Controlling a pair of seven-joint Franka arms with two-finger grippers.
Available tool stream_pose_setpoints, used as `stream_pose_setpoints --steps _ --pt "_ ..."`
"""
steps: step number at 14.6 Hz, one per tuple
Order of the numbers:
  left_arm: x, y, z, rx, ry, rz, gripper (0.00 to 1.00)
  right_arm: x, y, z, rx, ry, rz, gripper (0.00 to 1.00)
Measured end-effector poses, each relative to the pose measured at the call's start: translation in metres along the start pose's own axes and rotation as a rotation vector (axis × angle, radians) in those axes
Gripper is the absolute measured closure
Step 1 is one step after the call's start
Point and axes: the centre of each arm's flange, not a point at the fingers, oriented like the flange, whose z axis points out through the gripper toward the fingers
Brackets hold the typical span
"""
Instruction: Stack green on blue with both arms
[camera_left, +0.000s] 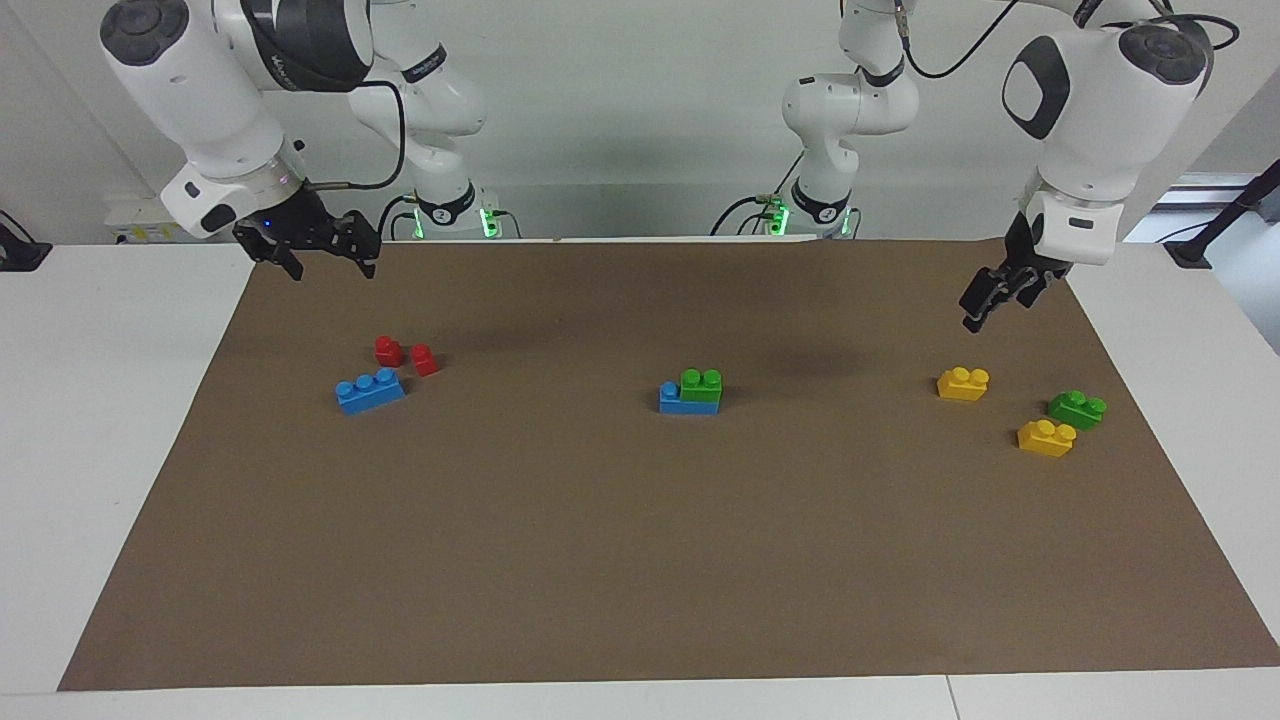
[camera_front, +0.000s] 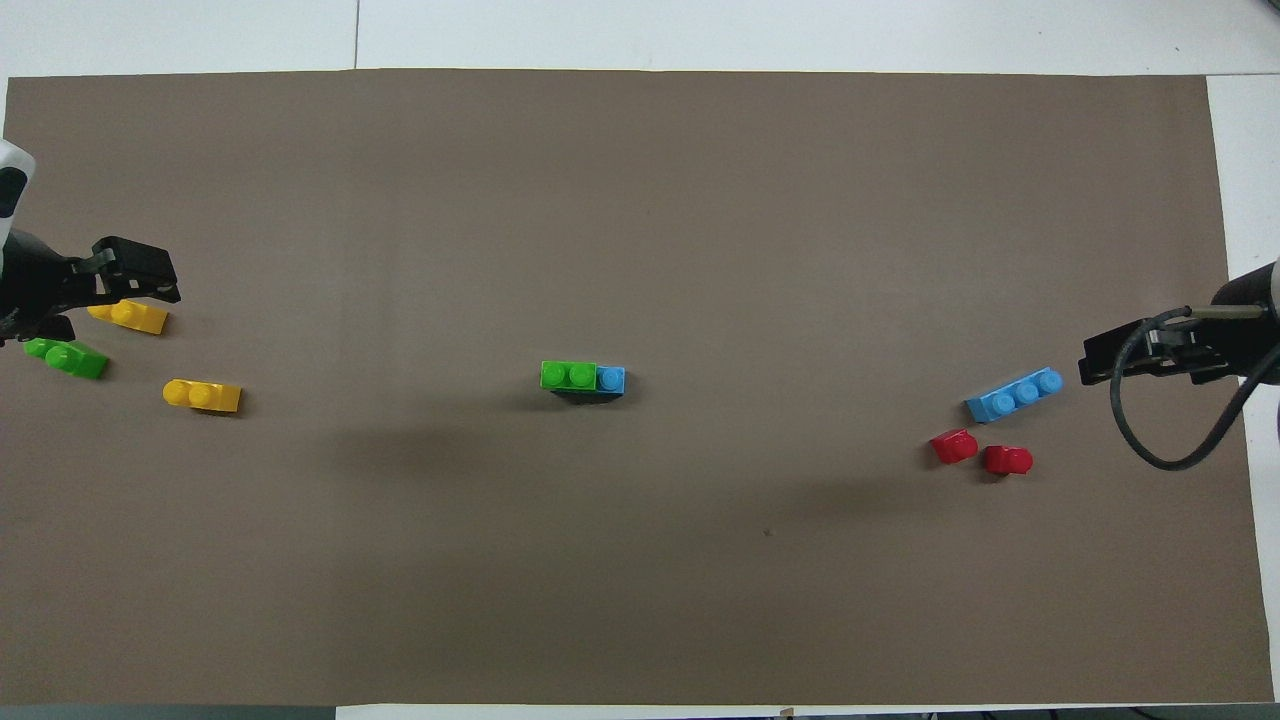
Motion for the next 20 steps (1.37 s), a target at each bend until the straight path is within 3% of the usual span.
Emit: stream_pose_setpoints --steps 5,20 --pt "-0.016 0.002 -0.039 -0.013 -0.089 0.177 0.00 0.009 0.005 -0.018 -0.002 0.004 0.005 0.00" --pt "-0.017 0.007 -0.042 -0.016 -0.089 0.244 0.00 0.014 0.011 -0.017 -0.052 0.013 0.009 0.00"
